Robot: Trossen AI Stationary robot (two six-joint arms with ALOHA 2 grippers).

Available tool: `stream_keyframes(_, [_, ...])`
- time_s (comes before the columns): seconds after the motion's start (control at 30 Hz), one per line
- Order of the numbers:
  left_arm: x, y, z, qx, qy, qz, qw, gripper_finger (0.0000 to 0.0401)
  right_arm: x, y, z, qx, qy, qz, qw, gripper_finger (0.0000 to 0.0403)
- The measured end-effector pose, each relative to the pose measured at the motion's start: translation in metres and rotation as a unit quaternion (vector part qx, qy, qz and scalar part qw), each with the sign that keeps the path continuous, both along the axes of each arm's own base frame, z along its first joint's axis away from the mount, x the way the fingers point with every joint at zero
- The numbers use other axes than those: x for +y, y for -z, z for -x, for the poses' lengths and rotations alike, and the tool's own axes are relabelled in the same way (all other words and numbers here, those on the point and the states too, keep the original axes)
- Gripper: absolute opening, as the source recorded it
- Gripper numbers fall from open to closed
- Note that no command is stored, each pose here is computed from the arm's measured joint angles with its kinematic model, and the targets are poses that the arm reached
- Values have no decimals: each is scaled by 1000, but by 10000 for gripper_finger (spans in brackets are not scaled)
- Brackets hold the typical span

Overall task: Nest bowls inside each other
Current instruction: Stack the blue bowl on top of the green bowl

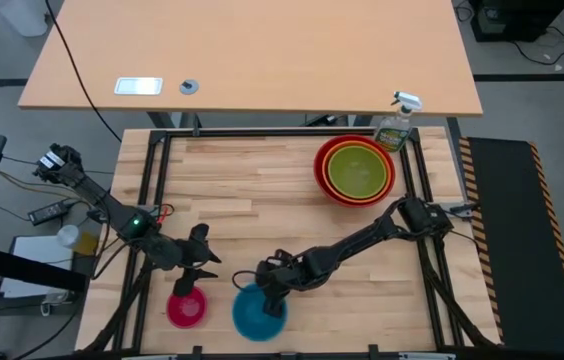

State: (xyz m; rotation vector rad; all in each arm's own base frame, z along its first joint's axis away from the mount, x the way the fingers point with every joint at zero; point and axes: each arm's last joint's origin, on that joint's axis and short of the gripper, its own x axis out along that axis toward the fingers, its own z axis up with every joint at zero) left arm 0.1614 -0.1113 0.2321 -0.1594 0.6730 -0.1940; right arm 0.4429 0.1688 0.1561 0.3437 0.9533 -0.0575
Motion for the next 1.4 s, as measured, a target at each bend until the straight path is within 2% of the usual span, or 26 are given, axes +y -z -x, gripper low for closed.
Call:
stream_keyframes(0.17, [0, 0, 0, -3, 9, -11, 1000, 192, -11, -9, 0, 3, -20, 9, 1000, 18])
stream_keyframes(0.5, [2, 0, -1, -18, -11, -37, 999, 192, -55, -48, 23, 71, -7, 110, 991, 18])
stream_keyframes(0.8, [2, 0, -1, -19, -13, -39, 999, 192, -110, -102, 59, 127, 54, 208, 968, 23])
stream_keyframes(0.97, [3, -1, -1, -27, -31, -51, 998, 192, -138, -142, 88, 121, 103, 250, 955, 23])
stream_keyframes(1.1, [3, -1, -1, -28, -34, -52, 998, 192, -163, -163, 121, 117, 155, 268, 944, 25])
stream_keyframes(1.27, [3, -1, -1, -28, -34, -52, 998, 192, -202, -166, 169, 118, 244, 254, 928, 24])
stream_keyframes(1.4, [3, -1, -1, -29, -34, -52, 998, 192, -231, -153, 209, 119, 325, 235, 908, 25])
